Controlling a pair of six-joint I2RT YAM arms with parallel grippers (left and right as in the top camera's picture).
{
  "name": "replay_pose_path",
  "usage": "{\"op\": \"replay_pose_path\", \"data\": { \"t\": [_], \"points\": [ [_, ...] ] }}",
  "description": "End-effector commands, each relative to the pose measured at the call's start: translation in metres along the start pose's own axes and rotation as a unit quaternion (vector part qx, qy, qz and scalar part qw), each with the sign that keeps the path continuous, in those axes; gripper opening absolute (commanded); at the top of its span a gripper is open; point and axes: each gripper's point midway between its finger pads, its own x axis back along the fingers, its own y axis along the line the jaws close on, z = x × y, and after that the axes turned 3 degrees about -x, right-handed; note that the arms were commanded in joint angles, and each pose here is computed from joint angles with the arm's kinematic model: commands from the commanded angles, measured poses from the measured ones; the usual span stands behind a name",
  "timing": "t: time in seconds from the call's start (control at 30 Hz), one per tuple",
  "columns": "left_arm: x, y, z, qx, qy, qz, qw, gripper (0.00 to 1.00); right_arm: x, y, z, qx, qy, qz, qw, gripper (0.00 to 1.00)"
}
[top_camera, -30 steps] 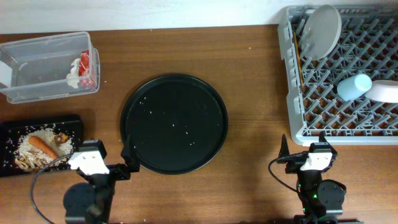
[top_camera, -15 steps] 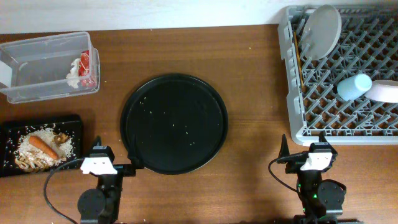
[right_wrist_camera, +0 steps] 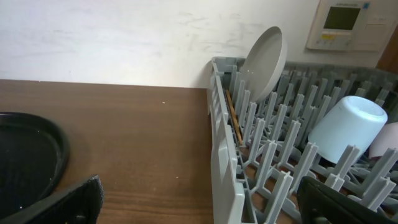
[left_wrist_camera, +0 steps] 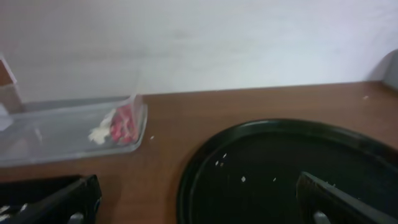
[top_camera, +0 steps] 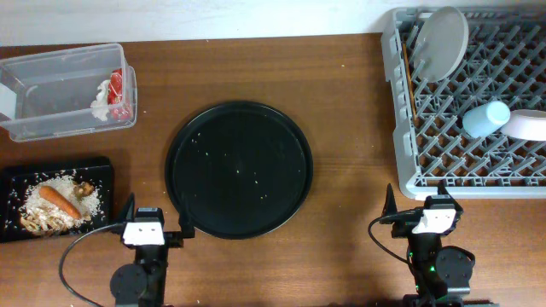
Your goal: Sort waste into correct bins and load items into the dishwasher rack
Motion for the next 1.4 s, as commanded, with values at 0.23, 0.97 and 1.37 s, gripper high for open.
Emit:
{"op": "replay_pose_path", "data": {
  "t": [0.23,0.97,1.37],
  "points": [
    [0.000,0.008,0.007,0.010,0.010,-0.023,1.000,0.99,0.000,-0.001,0.002,-0.004,0.002,0.002,1.000,0.98],
    [0.001,0.016,0.008,0.038,0.010,-0.045,0.998,0.99,0.000,-0.001,0.002,-0.004,0.002,0.002,1.000,0.98],
    [0.001,0.021,0.008,-0.003,0.012,-0.053,0.999,0.99,0.000,-0.001,0.002,-0.004,0.002,0.002,1.000,0.98]
  ]
}}
